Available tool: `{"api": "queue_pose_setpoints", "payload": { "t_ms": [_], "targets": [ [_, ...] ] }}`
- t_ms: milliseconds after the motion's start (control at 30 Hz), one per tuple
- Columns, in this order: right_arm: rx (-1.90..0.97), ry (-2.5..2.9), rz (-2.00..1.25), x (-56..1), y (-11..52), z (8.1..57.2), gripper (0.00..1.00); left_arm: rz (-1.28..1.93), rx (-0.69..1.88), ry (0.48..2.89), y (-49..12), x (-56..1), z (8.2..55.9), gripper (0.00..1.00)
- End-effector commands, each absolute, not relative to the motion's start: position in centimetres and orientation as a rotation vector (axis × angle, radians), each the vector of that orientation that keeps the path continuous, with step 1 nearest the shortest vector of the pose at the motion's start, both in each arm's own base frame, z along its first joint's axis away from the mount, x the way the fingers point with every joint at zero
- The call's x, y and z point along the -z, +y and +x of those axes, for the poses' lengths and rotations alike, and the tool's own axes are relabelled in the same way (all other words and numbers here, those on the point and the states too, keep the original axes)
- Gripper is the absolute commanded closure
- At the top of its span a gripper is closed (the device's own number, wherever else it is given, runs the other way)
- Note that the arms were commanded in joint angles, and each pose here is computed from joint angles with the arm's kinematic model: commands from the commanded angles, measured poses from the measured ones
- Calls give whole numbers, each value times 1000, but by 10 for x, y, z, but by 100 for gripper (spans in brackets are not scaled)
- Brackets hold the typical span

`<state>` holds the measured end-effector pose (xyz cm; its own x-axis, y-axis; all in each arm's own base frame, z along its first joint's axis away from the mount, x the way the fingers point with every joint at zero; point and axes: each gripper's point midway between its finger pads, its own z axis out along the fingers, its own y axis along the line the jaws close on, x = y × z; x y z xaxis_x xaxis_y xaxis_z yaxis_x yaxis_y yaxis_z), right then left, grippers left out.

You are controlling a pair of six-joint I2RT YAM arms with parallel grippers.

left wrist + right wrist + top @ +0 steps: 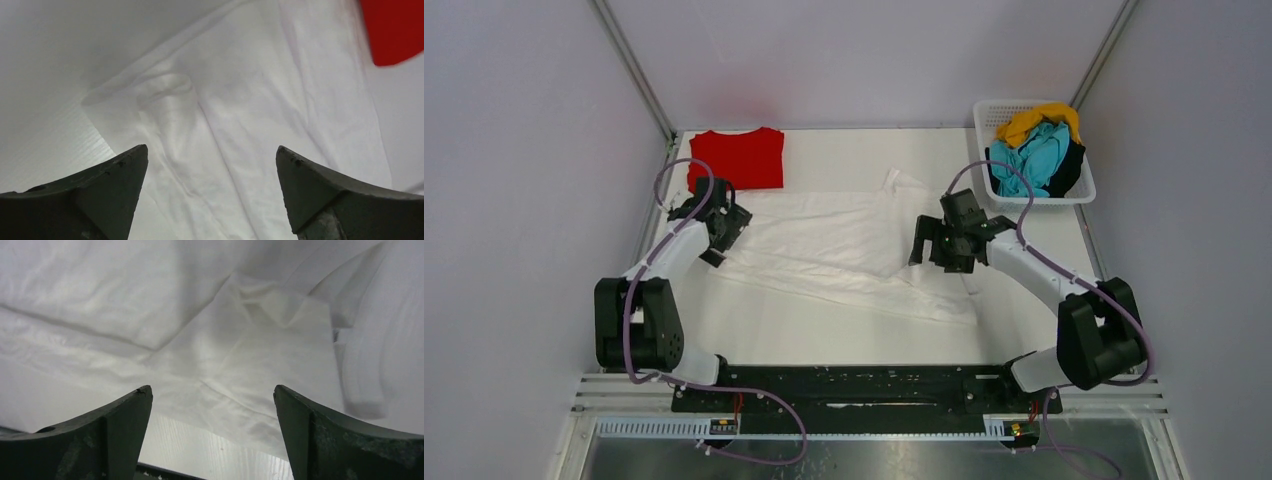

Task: Fold and stack the t-shirts
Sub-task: Fold the flattened tshirt in 1/3 of the way

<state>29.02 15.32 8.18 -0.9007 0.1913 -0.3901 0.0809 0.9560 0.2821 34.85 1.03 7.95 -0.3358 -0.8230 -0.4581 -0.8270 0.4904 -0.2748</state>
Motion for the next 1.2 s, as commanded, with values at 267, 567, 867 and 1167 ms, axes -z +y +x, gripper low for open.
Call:
{"api": "queue_pose_setpoints", "payload": {
  "t_ms": [267, 567, 867, 1167],
  "targets": [
    [-686, 2654, -38, -54, 224, 279, 1, -1041, 391, 2336, -44, -70, 348, 1],
    [-550, 2574, -64, -69, 238, 349, 1, -1060, 287, 2394, -35, -51, 353, 1],
    [-436, 2452, 30, -108, 230, 394, 1, -1097, 200, 2380, -24, -43, 360, 1],
    [-482, 2497, 78, -85, 199, 319, 1, -1128, 181, 2362, -20, -35, 365, 1]
  ]
}}
